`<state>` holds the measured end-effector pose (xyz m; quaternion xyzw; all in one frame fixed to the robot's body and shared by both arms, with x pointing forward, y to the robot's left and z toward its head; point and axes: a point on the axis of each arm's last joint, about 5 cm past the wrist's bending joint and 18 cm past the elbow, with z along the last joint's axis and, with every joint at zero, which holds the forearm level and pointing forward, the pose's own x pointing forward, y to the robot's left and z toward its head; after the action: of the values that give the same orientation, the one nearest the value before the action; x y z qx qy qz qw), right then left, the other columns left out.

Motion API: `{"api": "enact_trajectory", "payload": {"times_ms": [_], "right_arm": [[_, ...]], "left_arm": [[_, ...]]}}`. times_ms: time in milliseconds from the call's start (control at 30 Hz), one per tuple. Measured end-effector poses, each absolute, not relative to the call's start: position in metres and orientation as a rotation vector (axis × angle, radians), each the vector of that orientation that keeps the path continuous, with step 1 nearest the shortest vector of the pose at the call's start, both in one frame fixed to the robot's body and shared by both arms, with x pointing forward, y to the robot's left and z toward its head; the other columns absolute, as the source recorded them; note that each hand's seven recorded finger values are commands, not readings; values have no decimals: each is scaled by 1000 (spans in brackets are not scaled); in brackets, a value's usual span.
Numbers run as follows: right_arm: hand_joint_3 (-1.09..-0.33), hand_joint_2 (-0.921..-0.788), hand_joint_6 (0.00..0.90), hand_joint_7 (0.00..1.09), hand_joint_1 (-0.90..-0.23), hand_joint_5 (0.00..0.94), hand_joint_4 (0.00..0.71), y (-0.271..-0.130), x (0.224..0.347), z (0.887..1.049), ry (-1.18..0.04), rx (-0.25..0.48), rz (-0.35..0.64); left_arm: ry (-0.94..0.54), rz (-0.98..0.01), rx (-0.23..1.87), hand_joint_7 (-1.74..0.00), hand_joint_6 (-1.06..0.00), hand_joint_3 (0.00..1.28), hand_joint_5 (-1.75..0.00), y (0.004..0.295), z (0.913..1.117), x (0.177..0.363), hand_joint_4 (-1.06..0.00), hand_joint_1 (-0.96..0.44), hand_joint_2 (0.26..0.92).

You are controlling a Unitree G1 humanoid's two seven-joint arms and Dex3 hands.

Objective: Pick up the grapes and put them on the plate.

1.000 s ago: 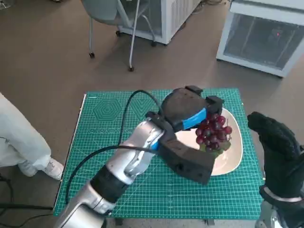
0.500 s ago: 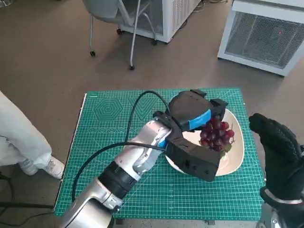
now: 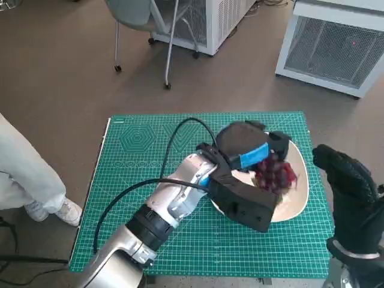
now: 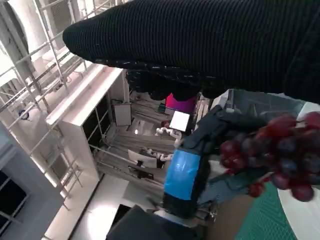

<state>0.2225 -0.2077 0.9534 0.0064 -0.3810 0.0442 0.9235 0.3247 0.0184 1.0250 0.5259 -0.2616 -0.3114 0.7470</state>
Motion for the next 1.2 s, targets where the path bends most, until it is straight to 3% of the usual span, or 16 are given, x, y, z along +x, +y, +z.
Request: {"api": "enact_trajectory", "payload": {"times_ms": [233,600,967,1200], "right_arm": [[-531,-921,212,638,-471,0,557,-207,222,954,-784,16,94],[-532,-921,209,643,-471,0,557,-206,221,953,-776,18,94],[-533,-921,205,649,-471,0,556,-205,221,954,-775,25,92],[-532,-921,204,651,-471,0,556,-205,221,954,-770,28,92]], "left_arm": [[-532,-699,1173,-21,-369,6,-13,19,1018,326,-216,-316,852],[-513,-685,1176,-13,-385,5,-5,25,1011,329,-226,-368,860],[-496,-703,924,-2,-374,23,-3,45,1011,337,-235,-429,913],[-468,-627,751,-4,-371,74,-3,76,1007,342,-237,-454,920]]}}
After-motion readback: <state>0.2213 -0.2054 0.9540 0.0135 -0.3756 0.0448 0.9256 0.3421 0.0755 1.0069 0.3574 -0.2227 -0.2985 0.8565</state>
